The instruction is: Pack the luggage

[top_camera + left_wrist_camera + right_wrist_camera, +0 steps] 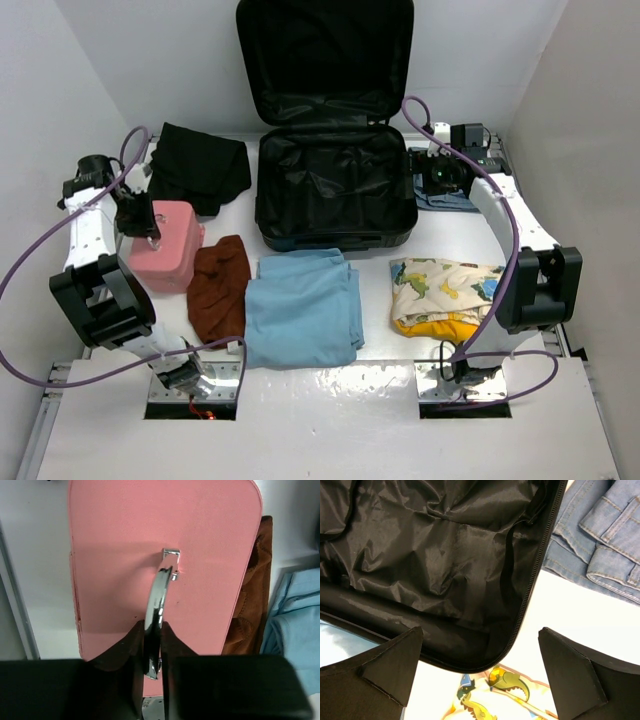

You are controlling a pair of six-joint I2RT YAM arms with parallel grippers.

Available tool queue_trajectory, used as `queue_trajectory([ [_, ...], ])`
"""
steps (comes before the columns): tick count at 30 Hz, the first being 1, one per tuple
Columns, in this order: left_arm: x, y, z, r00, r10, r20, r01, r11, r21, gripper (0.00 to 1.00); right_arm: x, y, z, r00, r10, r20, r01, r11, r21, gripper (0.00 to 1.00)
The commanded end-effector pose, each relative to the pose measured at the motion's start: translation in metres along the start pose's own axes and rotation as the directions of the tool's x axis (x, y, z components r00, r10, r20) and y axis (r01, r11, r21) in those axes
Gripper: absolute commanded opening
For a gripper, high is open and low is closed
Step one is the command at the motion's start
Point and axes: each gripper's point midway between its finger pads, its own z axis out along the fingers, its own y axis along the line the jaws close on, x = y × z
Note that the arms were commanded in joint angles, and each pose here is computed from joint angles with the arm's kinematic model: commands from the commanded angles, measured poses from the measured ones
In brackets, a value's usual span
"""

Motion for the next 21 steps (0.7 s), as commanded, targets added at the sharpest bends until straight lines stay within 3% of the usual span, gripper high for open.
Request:
queue_trajectory([
  [1,-0.007,-0.008,0.003,0.999,0.029,0.024,-0.030,0.999,0.016,0.17,-0.009,0.000,-0.005,0.999,-0.040,0.029,0.039,0.999,0.017,0.97],
  [4,-0.013,-0.012,-0.001,0.998,0.039,0.039,-0.039,0.999,-0.002,0.00,-0.007,-0.001,-0.005,0.999,-0.038,0.024,0.037,0.999,0.022,0.97],
  [11,-0.074,-0.033,-0.058,0.964,0.076,0.256,-0.065,0.997,-0.051,0.00,-0.013,0.000,-0.005,0.999,-0.042,0.033,0.041,0.999,0.021,0.97],
  [15,-0.142,-0.064,-0.134,0.865,0.117,0.487,-0.099,0.993,-0.063,0.00,-0.014,0.001,-0.005,0.998,-0.054,0.033,0.054,0.998,0.023,0.97],
  [21,-0.181,-0.115,-0.170,0.781,0.017,0.624,-0.040,0.999,0.023,0.00,-0.015,0.005,-0.006,0.997,-0.064,0.033,0.063,0.998,0.027,0.97],
])
